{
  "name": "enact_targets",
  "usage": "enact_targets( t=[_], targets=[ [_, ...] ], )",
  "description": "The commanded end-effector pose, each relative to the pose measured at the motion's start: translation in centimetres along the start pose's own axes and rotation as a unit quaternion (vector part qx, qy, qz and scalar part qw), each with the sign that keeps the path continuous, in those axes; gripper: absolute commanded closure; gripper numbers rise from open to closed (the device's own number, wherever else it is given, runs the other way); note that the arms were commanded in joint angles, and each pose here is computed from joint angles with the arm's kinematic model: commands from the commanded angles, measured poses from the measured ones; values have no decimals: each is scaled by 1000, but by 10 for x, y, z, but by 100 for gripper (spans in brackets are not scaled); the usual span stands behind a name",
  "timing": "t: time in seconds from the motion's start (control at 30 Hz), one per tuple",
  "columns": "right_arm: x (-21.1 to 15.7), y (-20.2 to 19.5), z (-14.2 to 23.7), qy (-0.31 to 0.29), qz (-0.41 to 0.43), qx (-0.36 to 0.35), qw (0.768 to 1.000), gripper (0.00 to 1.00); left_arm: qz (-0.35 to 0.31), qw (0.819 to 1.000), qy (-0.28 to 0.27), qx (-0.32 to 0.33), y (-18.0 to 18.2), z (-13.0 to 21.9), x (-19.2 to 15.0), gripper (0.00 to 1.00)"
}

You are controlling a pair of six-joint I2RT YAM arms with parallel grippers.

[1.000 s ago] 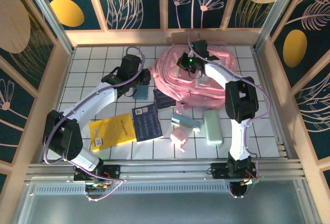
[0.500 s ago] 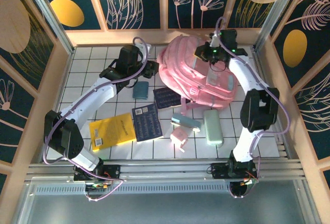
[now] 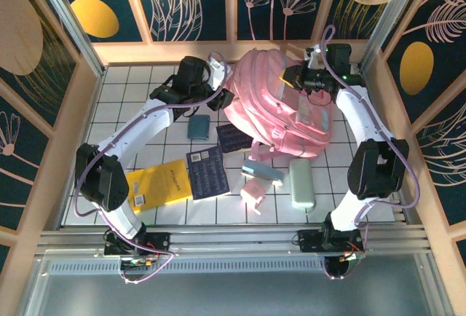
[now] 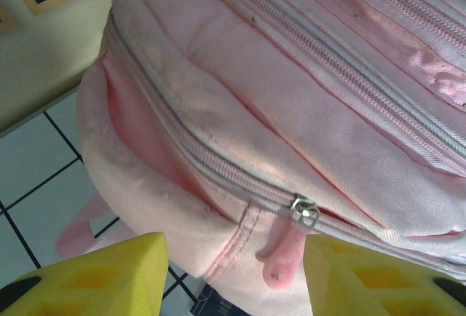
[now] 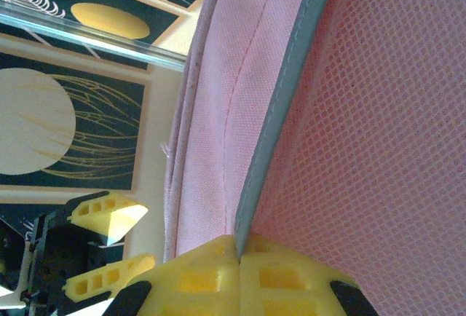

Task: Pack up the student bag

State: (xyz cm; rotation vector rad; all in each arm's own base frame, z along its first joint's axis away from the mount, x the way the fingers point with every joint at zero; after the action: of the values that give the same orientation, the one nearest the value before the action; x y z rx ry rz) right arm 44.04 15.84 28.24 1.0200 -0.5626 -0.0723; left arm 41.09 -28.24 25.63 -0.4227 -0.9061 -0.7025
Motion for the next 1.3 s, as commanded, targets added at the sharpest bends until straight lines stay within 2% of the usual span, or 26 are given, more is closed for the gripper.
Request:
enact_targets(
  t=[0.0, 0.1, 0.2, 0.27, 0.6, 0.63, 0.9, 1.27],
  targets=[
    [11, 62, 32, -38, 83, 75, 993, 100, -31, 998, 29, -54, -18, -7, -17, 47],
    [10, 65, 33, -40, 85, 77, 993, 100, -30, 995, 42, -83, -28, -9, -32, 44],
    [10, 68, 35, -39, 84, 84, 992, 100, -35, 994, 55, -84, -30, -14, -49, 39],
    [9, 71, 35, -37, 83, 91, 992, 100, -43, 995, 46, -80, -30, -6, -47, 38],
    [-1, 85, 39, -29, 94, 119, 988, 100, -68, 996, 39, -52, -25, -13, -39, 33],
    [-3, 87, 39, -27, 96, 121, 988, 100, -73, 995, 51, -54, -25, -23, -47, 33],
    [-14, 99, 36, -15, 114, 134, 984, 100, -89, 992, 67, -56, -24, -38, -50, 47],
    [-17, 101, 35, -14, 123, 130, 984, 100, -125, 992, 4, -16, -24, -15, -29, 80]
  ],
)
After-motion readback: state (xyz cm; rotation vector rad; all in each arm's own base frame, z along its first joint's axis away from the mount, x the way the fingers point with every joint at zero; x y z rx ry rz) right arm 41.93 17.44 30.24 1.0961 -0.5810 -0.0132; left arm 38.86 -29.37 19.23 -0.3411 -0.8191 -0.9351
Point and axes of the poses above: each hand's point on the last joint's axis, 136 mm out from that joint toward the fingers, its own z axis back along the fingers, its own y axis along the line the jaws close on, x = y × z, the point moved 1 cm from there along z, back along the fingers, and after that the axes turned 1 degree about z, right-handed, at the moved point
